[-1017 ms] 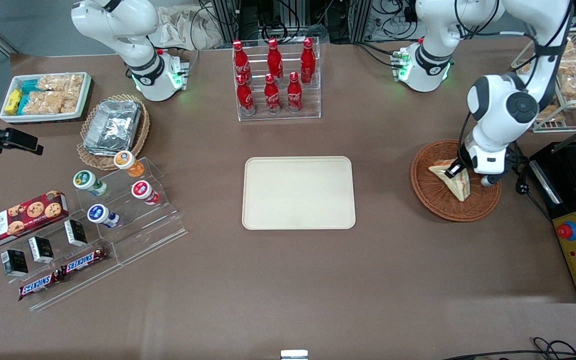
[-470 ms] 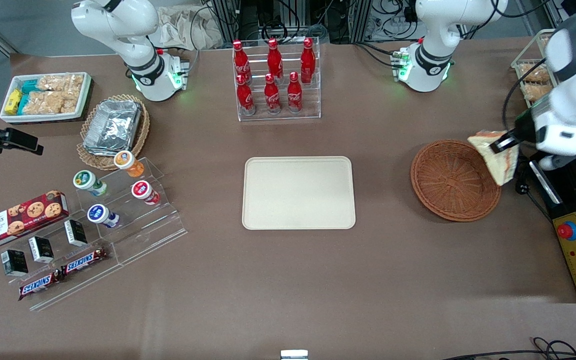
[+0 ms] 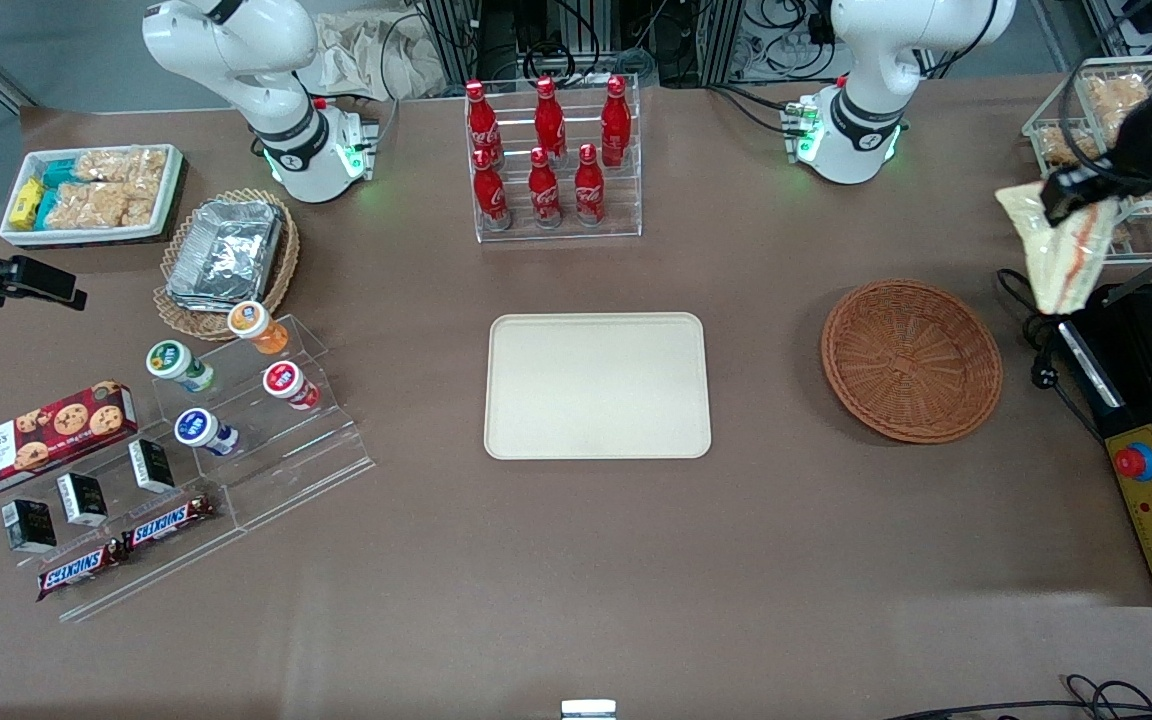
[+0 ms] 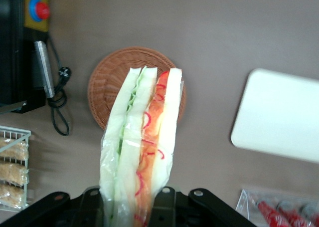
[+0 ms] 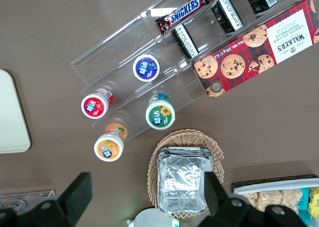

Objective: Place sandwich from basket to tray

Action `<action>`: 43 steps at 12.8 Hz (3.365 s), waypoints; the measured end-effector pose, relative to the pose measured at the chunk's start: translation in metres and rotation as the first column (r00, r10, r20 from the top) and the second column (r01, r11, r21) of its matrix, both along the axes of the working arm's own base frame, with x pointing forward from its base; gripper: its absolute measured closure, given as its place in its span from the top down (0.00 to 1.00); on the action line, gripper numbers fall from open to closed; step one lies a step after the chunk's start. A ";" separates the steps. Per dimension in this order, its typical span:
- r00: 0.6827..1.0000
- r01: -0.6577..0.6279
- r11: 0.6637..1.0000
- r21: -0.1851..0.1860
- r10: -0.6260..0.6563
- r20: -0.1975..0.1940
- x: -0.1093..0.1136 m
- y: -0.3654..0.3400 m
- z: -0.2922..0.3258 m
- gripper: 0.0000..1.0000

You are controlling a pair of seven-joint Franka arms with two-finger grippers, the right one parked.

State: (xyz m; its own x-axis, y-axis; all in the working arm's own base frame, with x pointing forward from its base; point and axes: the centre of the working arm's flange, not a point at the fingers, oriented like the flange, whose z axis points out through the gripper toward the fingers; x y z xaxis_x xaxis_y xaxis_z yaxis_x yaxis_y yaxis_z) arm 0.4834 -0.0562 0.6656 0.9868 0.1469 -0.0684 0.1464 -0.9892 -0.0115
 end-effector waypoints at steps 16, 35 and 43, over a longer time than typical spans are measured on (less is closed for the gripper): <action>0.992 0.109 0.994 0.025 -0.110 0.058 0.021 -0.339 -0.277 0.26; 0.980 0.146 0.982 0.121 -0.160 0.115 -0.011 -0.338 -0.463 0.84; 0.979 0.114 0.988 0.107 -0.130 0.159 0.005 -0.340 -0.439 1.00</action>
State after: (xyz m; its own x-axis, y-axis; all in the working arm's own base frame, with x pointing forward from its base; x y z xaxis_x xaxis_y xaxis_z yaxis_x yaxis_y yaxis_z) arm 0.4889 -0.3961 0.2261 0.9942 0.0230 0.1055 0.0330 -0.9950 -0.0942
